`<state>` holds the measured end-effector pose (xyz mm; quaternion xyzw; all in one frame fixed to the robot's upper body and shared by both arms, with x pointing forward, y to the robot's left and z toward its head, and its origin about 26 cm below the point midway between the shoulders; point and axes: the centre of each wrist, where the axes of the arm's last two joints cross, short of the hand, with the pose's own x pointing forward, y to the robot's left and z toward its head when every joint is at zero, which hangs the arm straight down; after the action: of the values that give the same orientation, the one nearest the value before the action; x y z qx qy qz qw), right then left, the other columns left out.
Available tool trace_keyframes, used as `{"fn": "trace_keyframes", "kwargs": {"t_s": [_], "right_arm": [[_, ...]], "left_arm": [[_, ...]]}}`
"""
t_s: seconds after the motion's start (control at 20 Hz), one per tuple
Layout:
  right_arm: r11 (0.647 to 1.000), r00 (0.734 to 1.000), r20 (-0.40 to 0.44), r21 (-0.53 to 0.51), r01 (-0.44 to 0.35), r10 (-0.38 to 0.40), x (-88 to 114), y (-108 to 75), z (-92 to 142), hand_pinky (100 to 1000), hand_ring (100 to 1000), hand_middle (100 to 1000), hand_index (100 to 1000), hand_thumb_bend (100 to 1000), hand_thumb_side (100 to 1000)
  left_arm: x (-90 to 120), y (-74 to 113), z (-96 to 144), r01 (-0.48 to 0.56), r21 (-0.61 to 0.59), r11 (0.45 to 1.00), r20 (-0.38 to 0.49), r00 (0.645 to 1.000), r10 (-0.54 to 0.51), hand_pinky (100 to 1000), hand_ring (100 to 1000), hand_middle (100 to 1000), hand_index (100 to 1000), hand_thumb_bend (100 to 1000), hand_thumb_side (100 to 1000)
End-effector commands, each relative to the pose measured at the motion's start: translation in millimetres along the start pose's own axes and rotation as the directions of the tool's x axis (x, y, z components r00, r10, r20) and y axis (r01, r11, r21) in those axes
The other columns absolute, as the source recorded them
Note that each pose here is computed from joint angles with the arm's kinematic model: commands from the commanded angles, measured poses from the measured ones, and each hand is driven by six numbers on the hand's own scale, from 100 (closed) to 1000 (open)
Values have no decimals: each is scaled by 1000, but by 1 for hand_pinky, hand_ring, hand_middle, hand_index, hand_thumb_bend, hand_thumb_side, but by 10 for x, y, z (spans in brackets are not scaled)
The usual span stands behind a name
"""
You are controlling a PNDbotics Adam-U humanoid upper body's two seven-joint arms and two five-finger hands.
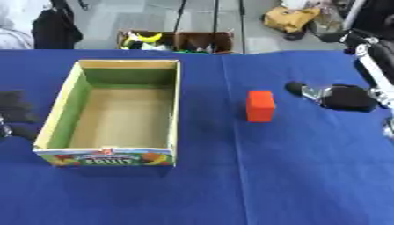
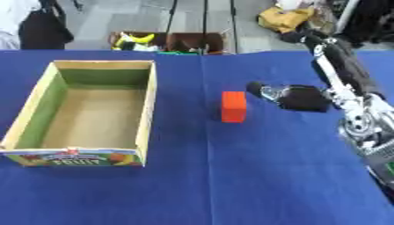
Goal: Pick up objects on the table and place them in the box.
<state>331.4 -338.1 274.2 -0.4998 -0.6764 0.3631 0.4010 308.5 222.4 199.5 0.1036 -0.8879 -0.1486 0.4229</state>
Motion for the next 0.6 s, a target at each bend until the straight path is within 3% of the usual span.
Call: {"fn": "trace_keyframes", "kwargs": {"t_s": [0.05,0.35,0.6], "right_arm": [[995,996,-11,49,-91,91,-143,-123,-98,849,924,830,884,796,539],[982,994,-62,172,-76,88,-316,-54,-278,854,936,849,903,678,402],[967,995,-74,253,-41,61,-403,13,-446,852,940,852,908,578,368]], "left_arm": [[62,37,-13,13,-11,1000,27,1000,-13,517,631,622,797,100,1000],[59,30,-6,10,-21,1000,22,1000,-10,517,633,622,797,100,1000],[55,30,-2,11,-26,1000,19,1000,-10,518,634,622,797,100,1000]]}}
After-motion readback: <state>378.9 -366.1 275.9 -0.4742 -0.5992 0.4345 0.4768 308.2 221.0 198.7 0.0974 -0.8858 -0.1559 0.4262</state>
